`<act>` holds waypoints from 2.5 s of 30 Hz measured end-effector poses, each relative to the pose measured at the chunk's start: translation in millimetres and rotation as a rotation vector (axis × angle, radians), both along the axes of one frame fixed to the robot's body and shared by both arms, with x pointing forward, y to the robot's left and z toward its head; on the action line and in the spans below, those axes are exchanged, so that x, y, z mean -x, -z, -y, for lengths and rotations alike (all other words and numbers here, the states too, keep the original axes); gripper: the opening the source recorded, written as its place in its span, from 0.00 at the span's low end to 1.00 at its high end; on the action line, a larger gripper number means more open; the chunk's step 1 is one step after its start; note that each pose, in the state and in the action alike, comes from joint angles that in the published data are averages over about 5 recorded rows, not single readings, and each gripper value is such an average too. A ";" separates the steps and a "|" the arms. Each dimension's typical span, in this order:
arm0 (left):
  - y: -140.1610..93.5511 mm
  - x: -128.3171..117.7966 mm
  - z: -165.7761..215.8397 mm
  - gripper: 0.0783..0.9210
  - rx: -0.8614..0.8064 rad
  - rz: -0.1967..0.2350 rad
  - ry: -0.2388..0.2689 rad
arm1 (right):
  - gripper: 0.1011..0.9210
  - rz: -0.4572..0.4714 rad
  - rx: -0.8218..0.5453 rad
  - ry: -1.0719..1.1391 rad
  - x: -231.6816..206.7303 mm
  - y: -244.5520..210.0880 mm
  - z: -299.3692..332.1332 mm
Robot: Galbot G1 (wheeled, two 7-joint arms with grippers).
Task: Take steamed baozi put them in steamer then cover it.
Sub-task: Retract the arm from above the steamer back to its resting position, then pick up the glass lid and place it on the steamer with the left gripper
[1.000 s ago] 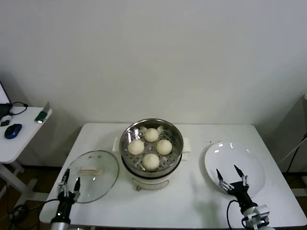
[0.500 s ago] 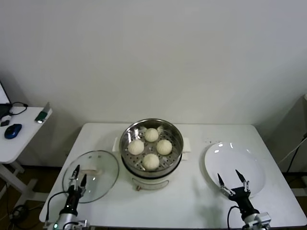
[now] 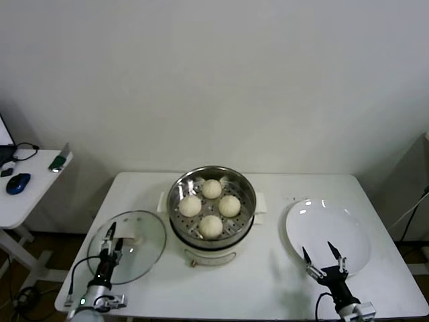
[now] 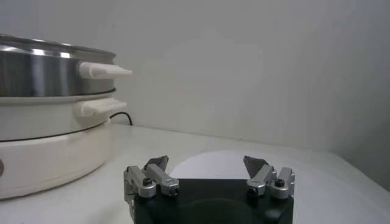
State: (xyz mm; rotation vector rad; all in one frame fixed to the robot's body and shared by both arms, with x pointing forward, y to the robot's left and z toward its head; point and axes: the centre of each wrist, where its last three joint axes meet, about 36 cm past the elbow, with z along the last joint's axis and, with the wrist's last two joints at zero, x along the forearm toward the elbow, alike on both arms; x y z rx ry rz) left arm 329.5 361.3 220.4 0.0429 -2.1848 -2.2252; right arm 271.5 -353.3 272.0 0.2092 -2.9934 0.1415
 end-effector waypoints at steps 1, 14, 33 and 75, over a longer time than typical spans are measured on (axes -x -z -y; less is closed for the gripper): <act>-0.2 -0.5 -0.3 0.75 -0.002 -0.002 -0.001 | 0.88 -0.001 0.001 0.000 0.3 0.5 0.0; 2.9 -0.6 4.4 0.31 -0.010 -0.031 -0.012 | 0.88 -0.001 0.004 -0.008 1.4 3.3 -4.2; -44.5 -11.6 -11.1 0.07 0.023 0.019 -0.066 | 0.88 -0.005 0.034 0.002 -0.6 1.5 -2.2; -251.9 -76.2 171.0 0.07 0.162 0.008 0.048 | 0.88 0.033 0.063 0.003 -21.7 -6.0 0.2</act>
